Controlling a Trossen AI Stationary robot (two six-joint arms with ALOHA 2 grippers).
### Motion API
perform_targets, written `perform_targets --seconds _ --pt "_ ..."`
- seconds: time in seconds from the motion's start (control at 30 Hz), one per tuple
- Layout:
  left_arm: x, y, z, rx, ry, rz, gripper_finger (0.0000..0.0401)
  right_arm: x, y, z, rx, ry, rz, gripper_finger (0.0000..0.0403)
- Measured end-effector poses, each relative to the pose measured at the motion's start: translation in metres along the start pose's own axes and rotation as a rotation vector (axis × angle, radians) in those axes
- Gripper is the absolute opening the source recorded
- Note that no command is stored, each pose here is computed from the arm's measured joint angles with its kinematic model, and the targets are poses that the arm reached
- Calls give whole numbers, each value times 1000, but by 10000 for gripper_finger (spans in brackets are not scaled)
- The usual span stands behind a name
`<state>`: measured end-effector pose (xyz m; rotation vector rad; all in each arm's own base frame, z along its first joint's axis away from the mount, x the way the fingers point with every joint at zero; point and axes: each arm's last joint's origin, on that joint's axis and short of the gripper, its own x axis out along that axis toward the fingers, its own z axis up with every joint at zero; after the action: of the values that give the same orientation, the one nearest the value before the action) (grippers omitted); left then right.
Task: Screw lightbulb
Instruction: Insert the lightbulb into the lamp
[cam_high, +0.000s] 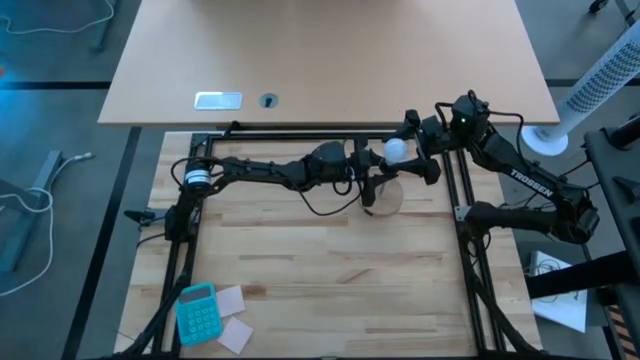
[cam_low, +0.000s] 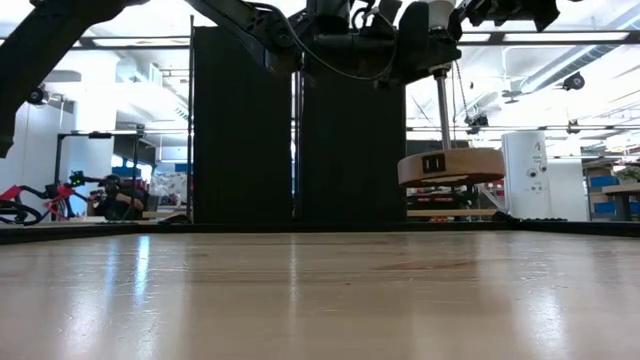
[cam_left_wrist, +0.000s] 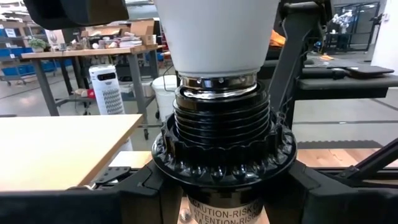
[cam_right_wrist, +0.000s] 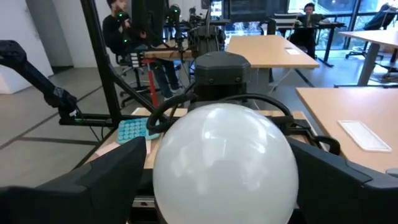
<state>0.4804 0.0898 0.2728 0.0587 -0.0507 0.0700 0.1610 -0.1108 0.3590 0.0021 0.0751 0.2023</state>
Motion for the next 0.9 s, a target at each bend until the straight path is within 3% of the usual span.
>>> perform_targets --seconds 0.23,0.47,0.73,0.9 --pt "0 0 0 -7 -2 7 159 -1 1 1 -23 -4 -2 340" --pt "0 0 0 -8 -2 7 159 -1 0 0 -19 1 -24 296" --pt "-1 8 -1 -9 8 82 159 -2 -3 -2 -28 31 -150 264" --pt "-3 21 -1 -6 17 163 159 -2 -8 -2 -30 50 -305 266"
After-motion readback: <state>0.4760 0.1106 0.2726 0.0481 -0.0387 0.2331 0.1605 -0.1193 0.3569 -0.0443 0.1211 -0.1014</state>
